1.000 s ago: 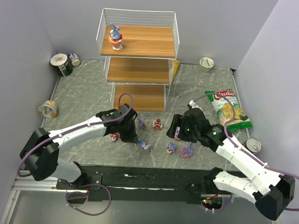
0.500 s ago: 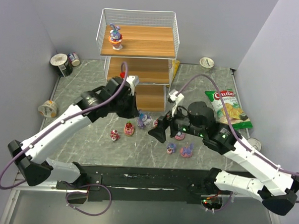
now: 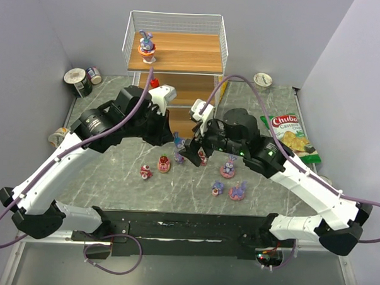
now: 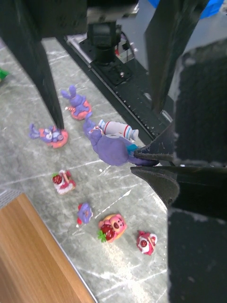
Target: Place and organize the plastic toys onto the shelf
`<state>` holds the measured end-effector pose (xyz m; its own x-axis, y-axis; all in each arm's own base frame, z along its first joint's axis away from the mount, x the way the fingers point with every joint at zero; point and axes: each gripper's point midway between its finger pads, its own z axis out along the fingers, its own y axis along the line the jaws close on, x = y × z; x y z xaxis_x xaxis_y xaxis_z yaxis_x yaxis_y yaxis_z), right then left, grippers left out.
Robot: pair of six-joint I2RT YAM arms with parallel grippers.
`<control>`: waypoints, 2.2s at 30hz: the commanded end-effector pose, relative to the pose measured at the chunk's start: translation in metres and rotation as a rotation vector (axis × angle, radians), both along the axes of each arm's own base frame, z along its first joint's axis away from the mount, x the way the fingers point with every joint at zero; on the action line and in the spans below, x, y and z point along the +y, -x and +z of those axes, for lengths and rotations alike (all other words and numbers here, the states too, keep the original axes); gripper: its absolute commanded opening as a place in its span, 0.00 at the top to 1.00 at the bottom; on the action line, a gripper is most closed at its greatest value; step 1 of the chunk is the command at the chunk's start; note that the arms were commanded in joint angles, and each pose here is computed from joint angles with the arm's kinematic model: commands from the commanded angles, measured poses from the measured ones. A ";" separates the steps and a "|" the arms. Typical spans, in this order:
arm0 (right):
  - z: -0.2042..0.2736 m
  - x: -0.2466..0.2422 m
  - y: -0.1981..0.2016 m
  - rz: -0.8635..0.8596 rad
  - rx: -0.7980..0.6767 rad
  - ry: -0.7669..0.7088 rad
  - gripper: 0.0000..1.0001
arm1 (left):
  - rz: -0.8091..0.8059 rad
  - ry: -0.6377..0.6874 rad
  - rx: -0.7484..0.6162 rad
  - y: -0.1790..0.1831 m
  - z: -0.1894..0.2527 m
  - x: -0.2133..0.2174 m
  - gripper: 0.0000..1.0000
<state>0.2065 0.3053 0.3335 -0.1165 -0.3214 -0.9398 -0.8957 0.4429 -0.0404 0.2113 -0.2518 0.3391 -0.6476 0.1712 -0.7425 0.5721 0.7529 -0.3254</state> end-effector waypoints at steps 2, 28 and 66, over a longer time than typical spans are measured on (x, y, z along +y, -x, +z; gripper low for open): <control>0.017 0.011 -0.003 0.059 -0.069 0.007 0.08 | -0.077 0.058 -0.044 0.017 0.025 0.001 0.99; 0.000 0.030 -0.021 0.018 -0.002 0.029 1.00 | -0.068 0.133 -0.092 0.015 0.051 -0.003 0.82; 0.246 0.020 -0.161 -0.460 -0.332 -0.570 1.00 | 0.827 0.247 -0.354 -0.004 0.019 0.167 0.03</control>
